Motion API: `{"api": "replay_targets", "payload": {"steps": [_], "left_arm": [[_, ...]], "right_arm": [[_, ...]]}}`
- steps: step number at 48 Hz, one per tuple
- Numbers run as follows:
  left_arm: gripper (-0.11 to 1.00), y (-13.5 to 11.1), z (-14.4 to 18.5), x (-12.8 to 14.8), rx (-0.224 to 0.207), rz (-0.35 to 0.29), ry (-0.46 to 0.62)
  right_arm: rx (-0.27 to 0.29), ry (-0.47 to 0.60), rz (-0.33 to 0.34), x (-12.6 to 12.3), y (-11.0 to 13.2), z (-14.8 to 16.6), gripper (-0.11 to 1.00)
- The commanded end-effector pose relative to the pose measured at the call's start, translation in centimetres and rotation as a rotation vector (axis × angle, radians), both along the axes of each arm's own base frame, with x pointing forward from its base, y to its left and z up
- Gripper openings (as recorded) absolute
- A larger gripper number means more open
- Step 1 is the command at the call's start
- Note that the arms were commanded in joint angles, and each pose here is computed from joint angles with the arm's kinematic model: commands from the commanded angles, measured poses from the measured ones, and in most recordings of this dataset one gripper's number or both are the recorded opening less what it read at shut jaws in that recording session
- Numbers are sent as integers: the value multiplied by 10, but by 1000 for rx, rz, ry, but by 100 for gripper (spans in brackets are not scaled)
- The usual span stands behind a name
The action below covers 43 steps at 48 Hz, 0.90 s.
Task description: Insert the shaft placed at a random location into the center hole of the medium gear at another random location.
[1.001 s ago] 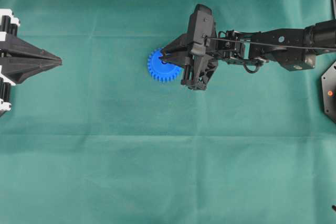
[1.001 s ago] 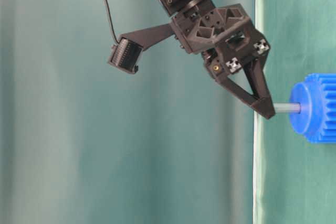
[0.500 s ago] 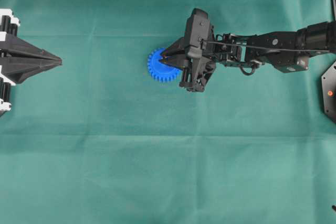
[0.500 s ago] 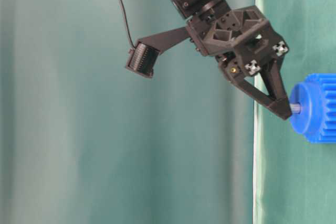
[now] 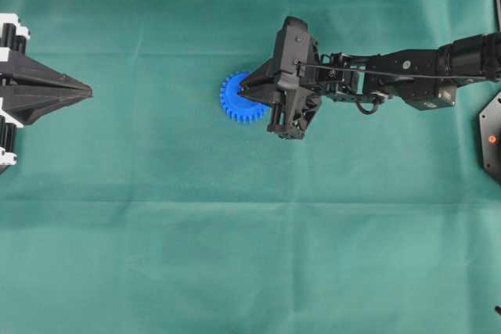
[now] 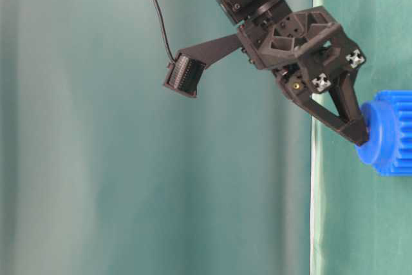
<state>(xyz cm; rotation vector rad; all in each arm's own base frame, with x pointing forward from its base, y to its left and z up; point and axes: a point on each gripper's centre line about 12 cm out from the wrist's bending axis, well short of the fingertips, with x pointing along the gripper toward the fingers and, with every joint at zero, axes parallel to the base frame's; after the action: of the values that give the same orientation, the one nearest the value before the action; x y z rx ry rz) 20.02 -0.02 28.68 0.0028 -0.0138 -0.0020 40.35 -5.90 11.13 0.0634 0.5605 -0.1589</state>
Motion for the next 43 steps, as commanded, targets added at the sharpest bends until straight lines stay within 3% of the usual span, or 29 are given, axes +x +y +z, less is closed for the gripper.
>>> {"api": "replay_targets", "payload": {"steps": [1,20,23,33,35,43], "left_arm": [[0,0,5,2,5,1,-11],[0,0,5,2,3,-1,-11],[0,0,5,2,2,1,-9],[0,0,4,2,3,-1,-8],[0,0,4,2,3,1,-6],[0,0,3,2,3,1,0]], "right_arm": [[5,-44,-4,8,1,14,13],[7,-45,-5,8,1,14,16],[9,-48,-8,8,0,15,29],[6,-63,-8,9,0,21,88],[6,-68,-8,9,0,23,92],[4,-80,-6,4,1,33,85]]}}
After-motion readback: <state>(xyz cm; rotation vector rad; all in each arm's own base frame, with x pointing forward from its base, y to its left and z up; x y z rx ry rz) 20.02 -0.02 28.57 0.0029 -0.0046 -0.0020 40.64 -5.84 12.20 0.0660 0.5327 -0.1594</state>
